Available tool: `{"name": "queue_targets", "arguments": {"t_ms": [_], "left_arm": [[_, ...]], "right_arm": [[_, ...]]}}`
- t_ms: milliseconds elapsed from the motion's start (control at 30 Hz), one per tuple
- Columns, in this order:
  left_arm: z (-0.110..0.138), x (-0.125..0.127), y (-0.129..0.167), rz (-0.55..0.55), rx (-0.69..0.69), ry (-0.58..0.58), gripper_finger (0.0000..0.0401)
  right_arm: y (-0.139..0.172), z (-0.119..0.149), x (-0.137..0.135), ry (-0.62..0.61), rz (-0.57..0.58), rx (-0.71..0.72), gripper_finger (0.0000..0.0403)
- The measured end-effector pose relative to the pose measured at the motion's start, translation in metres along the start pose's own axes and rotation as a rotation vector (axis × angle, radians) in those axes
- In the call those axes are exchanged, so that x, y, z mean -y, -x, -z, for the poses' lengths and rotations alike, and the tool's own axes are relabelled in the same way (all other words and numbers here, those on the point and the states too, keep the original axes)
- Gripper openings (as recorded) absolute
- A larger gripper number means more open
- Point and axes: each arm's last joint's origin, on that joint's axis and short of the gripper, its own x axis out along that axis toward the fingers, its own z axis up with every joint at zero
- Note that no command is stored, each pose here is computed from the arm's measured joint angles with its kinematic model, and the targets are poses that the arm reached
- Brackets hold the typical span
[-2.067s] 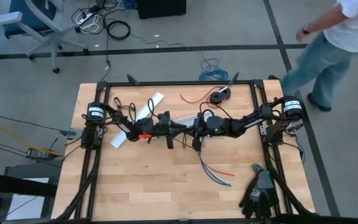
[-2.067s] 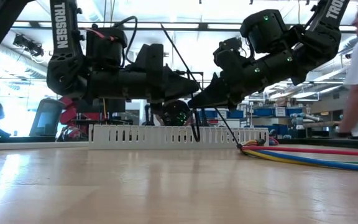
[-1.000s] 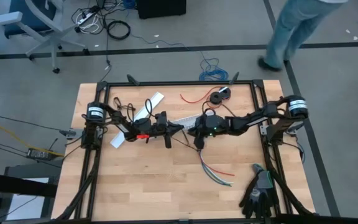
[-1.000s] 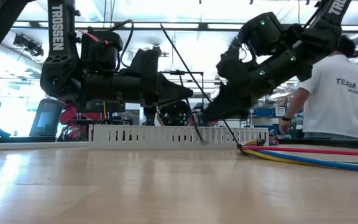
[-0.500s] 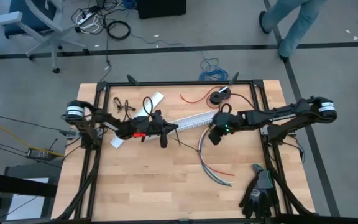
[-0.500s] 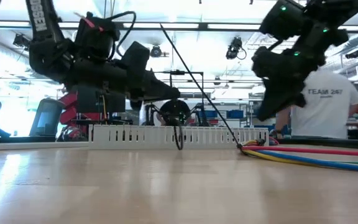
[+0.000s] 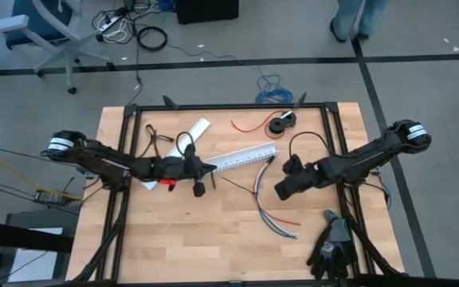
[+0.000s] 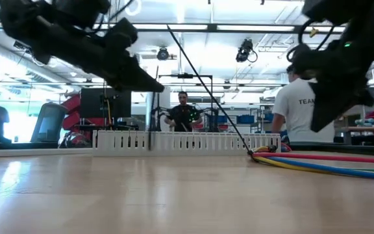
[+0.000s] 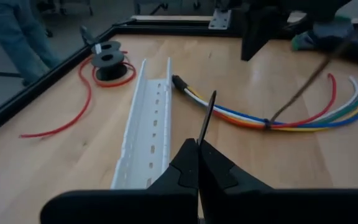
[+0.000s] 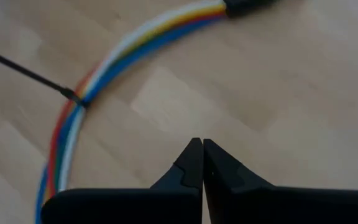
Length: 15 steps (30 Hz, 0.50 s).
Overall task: Ziptie cables
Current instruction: Wrap the cables together using the black zip tie
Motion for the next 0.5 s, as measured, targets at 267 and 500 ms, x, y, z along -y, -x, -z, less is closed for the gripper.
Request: {"name": "queue_targets", "arguments": {"t_ms": [267,500], "left_arm": [[0.023,0.014,0.028,-0.039,0.01,0.023,0.0],[0.023,0.027,0.036,0.015,0.037,0.042,0.0]], "right_arm": [[0.018,0.022,-0.006,-0.043,0.057,-0.009,0.0],[-0.012,0.026,-0.01,-0.108,0.16,-0.102,0.0]]}}
